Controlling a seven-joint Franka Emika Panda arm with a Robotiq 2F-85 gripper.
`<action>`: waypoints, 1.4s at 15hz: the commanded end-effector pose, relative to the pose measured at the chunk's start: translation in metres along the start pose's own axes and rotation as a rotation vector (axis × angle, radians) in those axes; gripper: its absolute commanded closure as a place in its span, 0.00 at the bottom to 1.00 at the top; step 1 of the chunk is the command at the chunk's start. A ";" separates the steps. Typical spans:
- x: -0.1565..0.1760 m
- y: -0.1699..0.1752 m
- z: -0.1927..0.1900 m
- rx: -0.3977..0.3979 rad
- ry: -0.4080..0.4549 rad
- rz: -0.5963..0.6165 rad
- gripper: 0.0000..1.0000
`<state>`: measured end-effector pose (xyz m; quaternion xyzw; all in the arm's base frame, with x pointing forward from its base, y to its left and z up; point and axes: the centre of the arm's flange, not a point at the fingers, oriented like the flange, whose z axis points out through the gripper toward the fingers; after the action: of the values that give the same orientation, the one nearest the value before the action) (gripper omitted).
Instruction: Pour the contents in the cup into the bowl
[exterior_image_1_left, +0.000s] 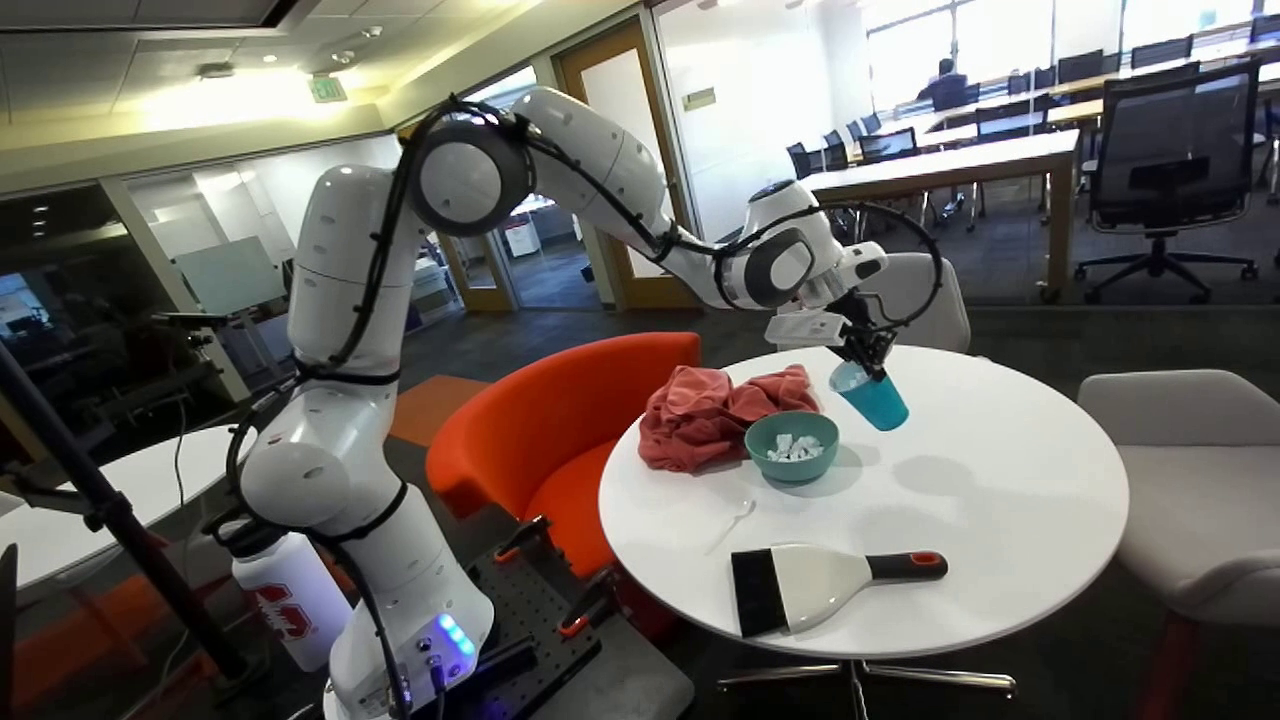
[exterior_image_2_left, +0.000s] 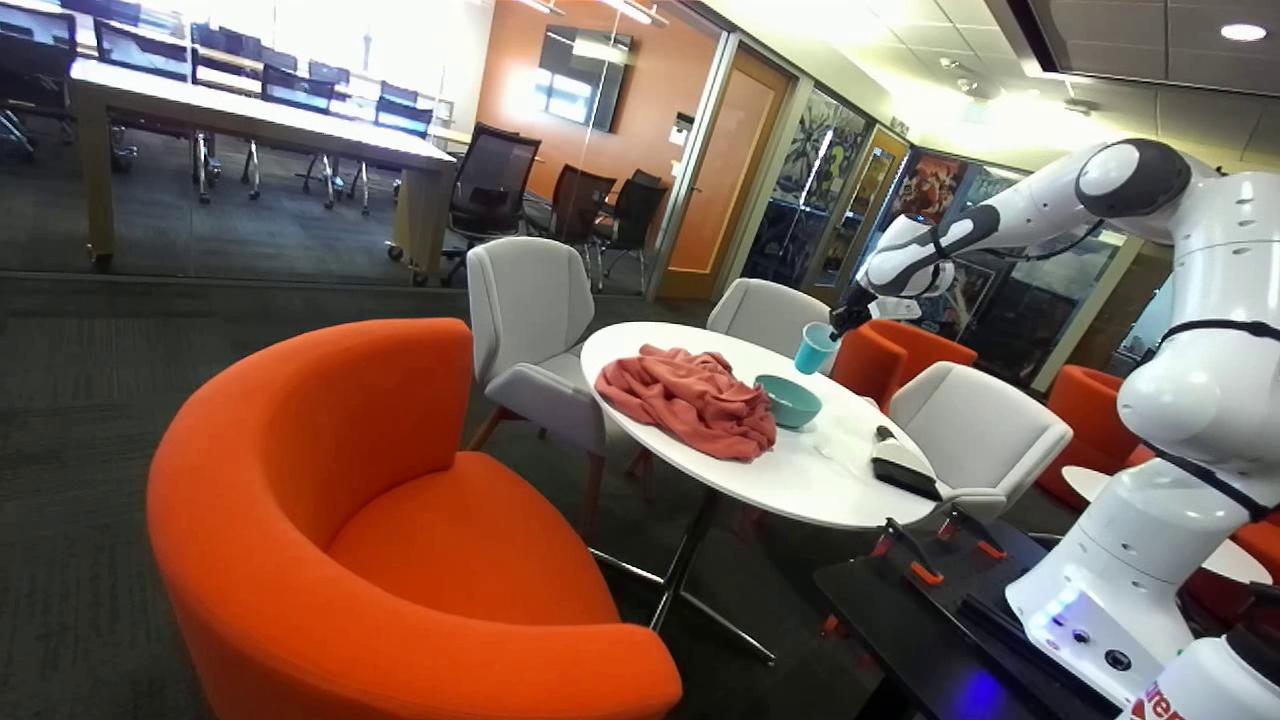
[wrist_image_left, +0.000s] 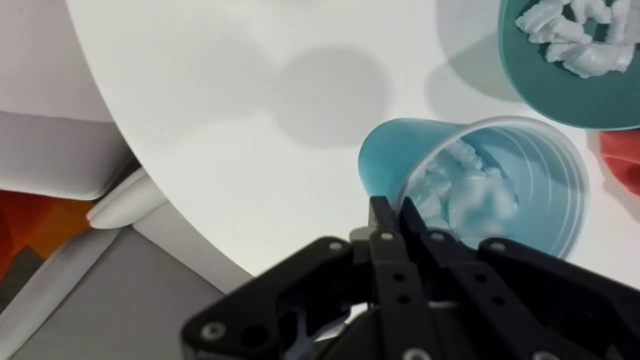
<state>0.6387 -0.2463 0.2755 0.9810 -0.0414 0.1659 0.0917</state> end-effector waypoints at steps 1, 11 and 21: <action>-0.005 0.036 -0.012 0.195 -0.015 0.075 0.99; -0.027 0.115 -0.004 0.245 -0.271 0.300 0.99; -0.006 0.118 0.062 0.165 -0.264 0.420 0.99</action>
<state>0.6152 -0.3688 0.2471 0.9724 -0.2263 0.0370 -0.0440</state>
